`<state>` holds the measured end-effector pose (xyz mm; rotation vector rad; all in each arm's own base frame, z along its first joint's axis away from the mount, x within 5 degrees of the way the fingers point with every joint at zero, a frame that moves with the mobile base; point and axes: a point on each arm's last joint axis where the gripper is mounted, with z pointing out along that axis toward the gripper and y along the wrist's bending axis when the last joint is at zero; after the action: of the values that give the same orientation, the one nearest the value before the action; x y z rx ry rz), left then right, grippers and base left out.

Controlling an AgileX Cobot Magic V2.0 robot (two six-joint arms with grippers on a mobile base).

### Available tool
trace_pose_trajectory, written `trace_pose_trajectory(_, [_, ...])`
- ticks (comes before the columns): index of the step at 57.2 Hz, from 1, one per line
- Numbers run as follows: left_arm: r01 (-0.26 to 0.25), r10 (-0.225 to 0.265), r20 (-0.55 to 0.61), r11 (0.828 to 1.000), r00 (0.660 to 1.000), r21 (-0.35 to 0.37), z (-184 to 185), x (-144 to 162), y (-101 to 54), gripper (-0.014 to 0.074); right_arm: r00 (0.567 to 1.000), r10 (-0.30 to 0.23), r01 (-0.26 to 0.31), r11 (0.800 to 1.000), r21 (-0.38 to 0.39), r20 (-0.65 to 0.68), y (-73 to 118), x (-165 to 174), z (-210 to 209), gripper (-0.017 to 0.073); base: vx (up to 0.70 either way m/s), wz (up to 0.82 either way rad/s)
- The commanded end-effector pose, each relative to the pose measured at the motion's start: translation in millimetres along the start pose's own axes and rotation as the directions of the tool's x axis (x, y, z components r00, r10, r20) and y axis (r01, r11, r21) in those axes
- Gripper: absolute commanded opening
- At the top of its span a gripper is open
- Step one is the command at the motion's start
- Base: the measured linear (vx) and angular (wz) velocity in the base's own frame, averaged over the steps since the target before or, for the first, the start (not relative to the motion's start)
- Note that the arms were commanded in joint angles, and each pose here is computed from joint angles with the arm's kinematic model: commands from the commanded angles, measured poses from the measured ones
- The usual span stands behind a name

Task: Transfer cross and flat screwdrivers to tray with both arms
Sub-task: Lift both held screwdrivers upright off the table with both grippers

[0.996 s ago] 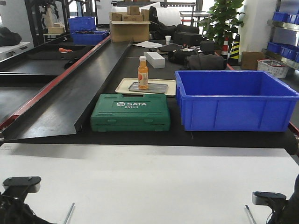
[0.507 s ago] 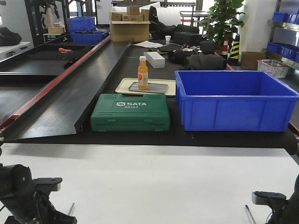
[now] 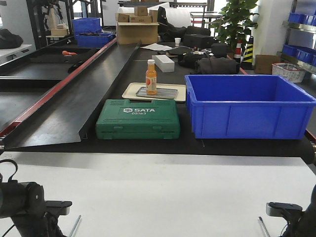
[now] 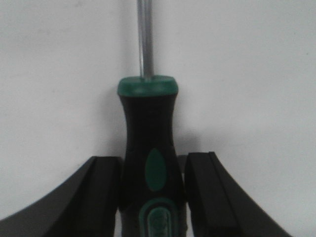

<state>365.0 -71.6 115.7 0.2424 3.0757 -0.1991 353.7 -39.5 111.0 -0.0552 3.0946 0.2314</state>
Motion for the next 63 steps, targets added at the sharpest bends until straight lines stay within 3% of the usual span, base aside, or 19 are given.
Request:
trace_pose_trajectory(1, [0.010,-0.010,0.012,1.000,1.000,0.023,2,-2,-10.7,0.0349,0.999,0.012,-0.012,1.000,-0.010,0.040,1.3,-3,-8,-0.0009,0.00,0.00])
trace_pose_trajectory(17, [-0.116,0.115,-0.014,0.992,0.993,-0.057,4,0,-17.8,-0.0010,0.999,0.014,-0.013,1.000,-0.012,0.041,1.4,-3,-8,-0.0009,0.00,0.00])
trace_pose_trajectory(29, [-0.135,0.136,-0.003,0.988,0.991,-0.071,2,-1,-18.8,-0.0005,0.999,0.016,-0.015,1.000,-0.014,0.042,1.6,-3,-8,-0.0009,0.00,0.00])
trace_pose_trajectory(42, [-0.136,0.145,0.131,0.988,0.981,-0.078,-29,-6,-23.0,-0.0003,0.996,0.027,-0.025,0.999,-0.021,0.088,4.5,-5,-21,-0.0009,0.00,0.00])
trace_pose_trajectory(55, [-0.140,0.161,0.314,0.986,0.935,-0.091,-86,-6,-29.6,-0.0003,0.973,0.051,-0.041,0.998,-0.048,0.227,15.0,-5,-63,-0.0009,0.00,0.00])
trace_pose_trajectory(63, [-0.141,0.170,0.438,0.985,0.883,-0.099,-126,0,-33.9,-0.0003,0.936,0.048,-0.032,0.998,-0.052,0.350,23.2,-2,-101,-0.0009,0.00,0.00])
